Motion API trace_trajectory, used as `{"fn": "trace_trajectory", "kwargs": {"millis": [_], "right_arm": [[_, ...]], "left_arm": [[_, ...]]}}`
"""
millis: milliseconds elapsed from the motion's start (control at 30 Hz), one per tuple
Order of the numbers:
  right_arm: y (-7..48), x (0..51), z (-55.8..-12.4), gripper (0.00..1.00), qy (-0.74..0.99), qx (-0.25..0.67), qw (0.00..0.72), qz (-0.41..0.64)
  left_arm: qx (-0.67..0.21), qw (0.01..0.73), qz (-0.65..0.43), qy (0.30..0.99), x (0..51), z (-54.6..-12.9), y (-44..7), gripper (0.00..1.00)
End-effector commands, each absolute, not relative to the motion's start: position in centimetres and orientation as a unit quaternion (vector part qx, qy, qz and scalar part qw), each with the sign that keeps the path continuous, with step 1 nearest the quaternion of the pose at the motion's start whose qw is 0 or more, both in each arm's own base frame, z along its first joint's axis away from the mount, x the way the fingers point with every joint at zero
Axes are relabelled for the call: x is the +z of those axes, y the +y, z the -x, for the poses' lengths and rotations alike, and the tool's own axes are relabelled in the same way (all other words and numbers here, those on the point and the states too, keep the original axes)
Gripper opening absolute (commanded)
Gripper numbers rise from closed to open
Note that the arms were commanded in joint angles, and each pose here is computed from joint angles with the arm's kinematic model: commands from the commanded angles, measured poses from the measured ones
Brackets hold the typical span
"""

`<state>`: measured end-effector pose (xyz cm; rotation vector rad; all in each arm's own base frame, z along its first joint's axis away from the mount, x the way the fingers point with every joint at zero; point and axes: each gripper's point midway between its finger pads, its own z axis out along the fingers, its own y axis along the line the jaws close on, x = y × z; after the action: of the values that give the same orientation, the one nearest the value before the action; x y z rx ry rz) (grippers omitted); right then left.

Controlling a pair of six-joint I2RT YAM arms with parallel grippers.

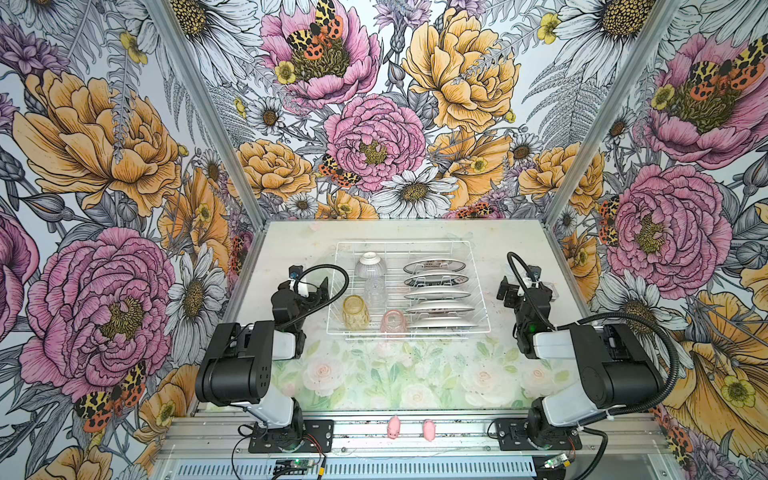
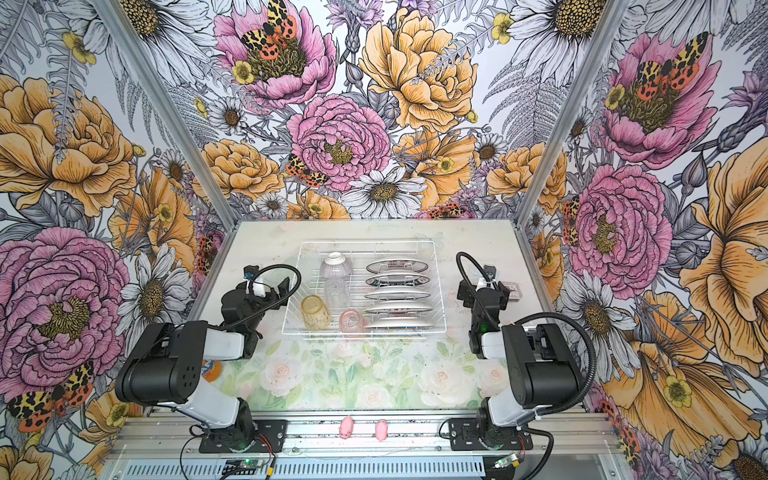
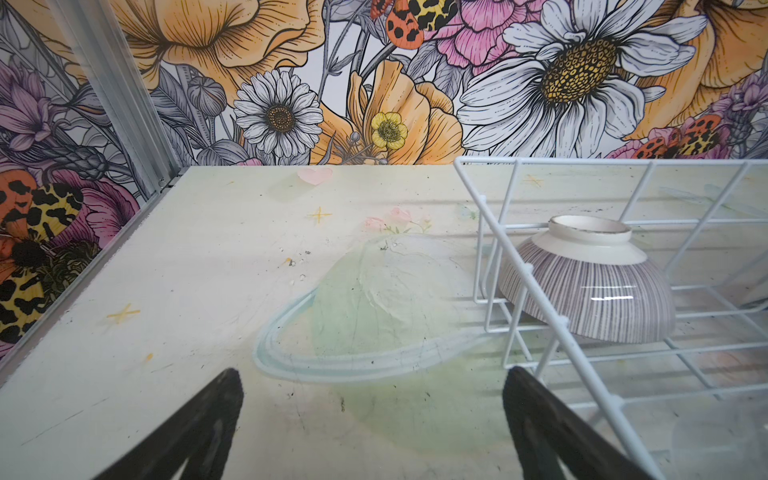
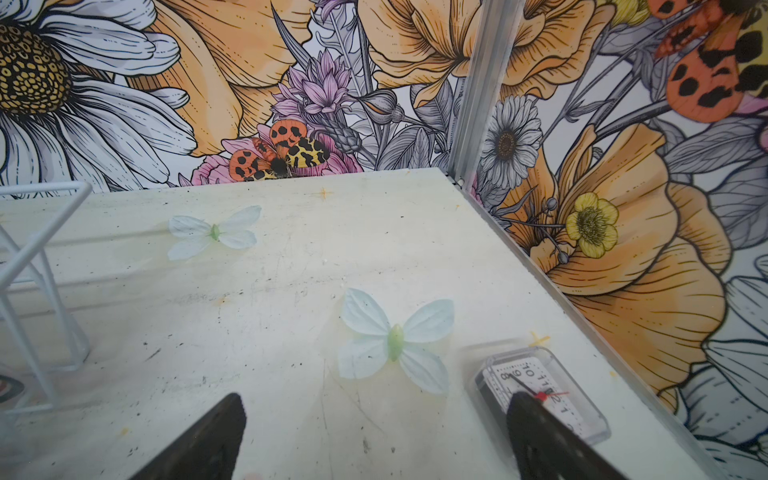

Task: Unload the mixed dishes from the dish rack
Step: 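Move both grippers from rest up toward the dish rack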

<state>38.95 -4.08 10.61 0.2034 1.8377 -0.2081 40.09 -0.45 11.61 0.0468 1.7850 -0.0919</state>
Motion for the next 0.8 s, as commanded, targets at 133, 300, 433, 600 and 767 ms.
{"fn": "trace_trajectory", "kwargs": {"millis": [133,300,433,600,767], "right_arm": [[-3.9,11.5,-39.7,0.99,0.784,-0.086,0.609,-0.082],[-3.9,11.5,-39.7,0.99,0.784,-0.085,0.609,-0.083],[-4.0,11.6,-39.7,0.97,0.783,-0.084,0.611,-0.083],[-4.6,12.3,-39.5,0.87,0.781,-0.092,0.610,-0.102],[-4.5,15.8,-38.5,0.79,0.782,-0.085,0.610,-0.100]], "left_arm": [[-0.056,0.641,-0.025,0.765,13.1,-40.4,-0.6,0.90],[-0.065,0.635,-0.033,0.769,13.9,-40.5,-0.9,0.71],[-0.043,0.604,-0.032,0.795,18.4,-41.1,-2.1,0.54],[-0.005,0.625,-0.026,0.780,26.4,-39.7,-6.0,0.57],[0.035,0.609,-0.073,0.789,29.9,-39.0,-9.8,0.55]]}}
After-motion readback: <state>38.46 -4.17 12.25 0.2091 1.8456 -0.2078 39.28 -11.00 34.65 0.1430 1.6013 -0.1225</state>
